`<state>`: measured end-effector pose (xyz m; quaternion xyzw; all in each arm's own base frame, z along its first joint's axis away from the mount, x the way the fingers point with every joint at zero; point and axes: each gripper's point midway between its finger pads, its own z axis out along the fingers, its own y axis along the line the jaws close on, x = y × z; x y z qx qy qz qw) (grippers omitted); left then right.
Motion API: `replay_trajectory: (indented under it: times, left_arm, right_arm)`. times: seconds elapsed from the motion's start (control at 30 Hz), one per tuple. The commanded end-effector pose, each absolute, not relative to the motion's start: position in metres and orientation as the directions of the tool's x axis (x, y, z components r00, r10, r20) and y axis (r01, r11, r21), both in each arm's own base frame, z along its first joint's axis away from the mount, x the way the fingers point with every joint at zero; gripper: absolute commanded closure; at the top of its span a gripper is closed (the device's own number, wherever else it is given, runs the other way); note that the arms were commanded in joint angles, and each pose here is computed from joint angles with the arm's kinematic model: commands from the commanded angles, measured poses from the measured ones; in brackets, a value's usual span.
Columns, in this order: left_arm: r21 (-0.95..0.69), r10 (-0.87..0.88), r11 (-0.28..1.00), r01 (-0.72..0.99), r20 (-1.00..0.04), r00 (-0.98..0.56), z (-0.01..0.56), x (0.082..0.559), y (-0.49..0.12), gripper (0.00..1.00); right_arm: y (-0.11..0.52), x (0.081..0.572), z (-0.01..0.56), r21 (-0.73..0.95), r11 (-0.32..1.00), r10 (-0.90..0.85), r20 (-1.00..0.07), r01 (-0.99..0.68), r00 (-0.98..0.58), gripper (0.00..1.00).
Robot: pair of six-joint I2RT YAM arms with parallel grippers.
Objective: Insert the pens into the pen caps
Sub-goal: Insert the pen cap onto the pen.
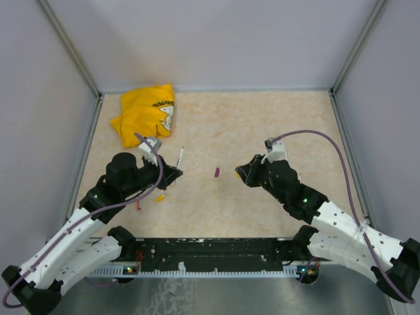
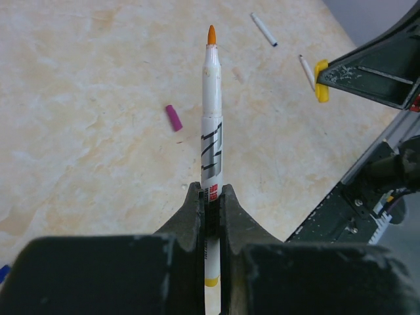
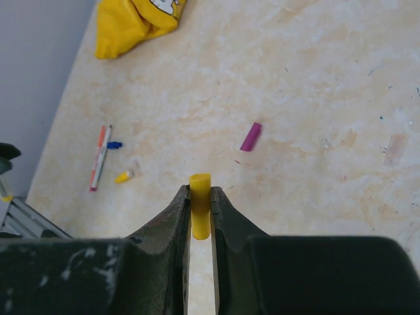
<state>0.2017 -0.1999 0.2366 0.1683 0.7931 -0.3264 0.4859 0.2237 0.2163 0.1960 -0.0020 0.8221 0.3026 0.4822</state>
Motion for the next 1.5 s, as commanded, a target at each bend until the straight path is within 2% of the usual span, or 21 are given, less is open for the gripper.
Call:
replay_trajectory:
  times: [0.0, 0.37, 0.53, 0.7, 1.07, 1.47]
  left_arm:
    - [-0.41, -0.089, 0.598, 0.689, -0.888, -0.451, 0.256, 0.193, -0.226, 1.0]
    - [-0.464, -0.146, 0.479, 0.745, -0.879, -0.453, 0.275, 0.187, -0.246, 1.0]
    - [-0.477, -0.132, 0.452, 0.754, -0.871, -0.472, 0.28, 0.185, -0.253, 1.0]
    - [-0.456, -0.173, 0.445, 0.771, -0.888, -0.425, 0.296, 0.179, -0.261, 1.0]
    - [-0.448, -0.189, 0.345, 0.825, -0.894, -0.407, 0.302, 0.138, -0.316, 1.0]
    - [-0.448, -0.198, 0.332, 0.83, -0.894, -0.402, 0.295, 0.127, -0.339, 1.0]
  right_arm:
    - [0.217, 0.229, 0.246, 0.617, 0.711, 0.471, -0.774, -0.337, -0.422, 1.0]
    - [0.216, 0.221, 0.278, 0.687, 0.611, 0.572, -0.726, -0.393, -0.382, 1.0]
    - [0.218, 0.219, 0.304, 0.707, 0.538, 0.635, -0.698, -0.46, -0.33, 1.0]
    - [0.22, 0.218, 0.331, 0.707, 0.468, 0.693, -0.666, -0.53, -0.276, 1.0]
    - [0.211, 0.215, 0.376, 0.684, 0.389, 0.784, -0.598, -0.617, -0.168, 1.0]
    - [0.216, 0.197, 0.389, 0.612, 0.343, 0.769, -0.618, -0.713, -0.161, 1.0]
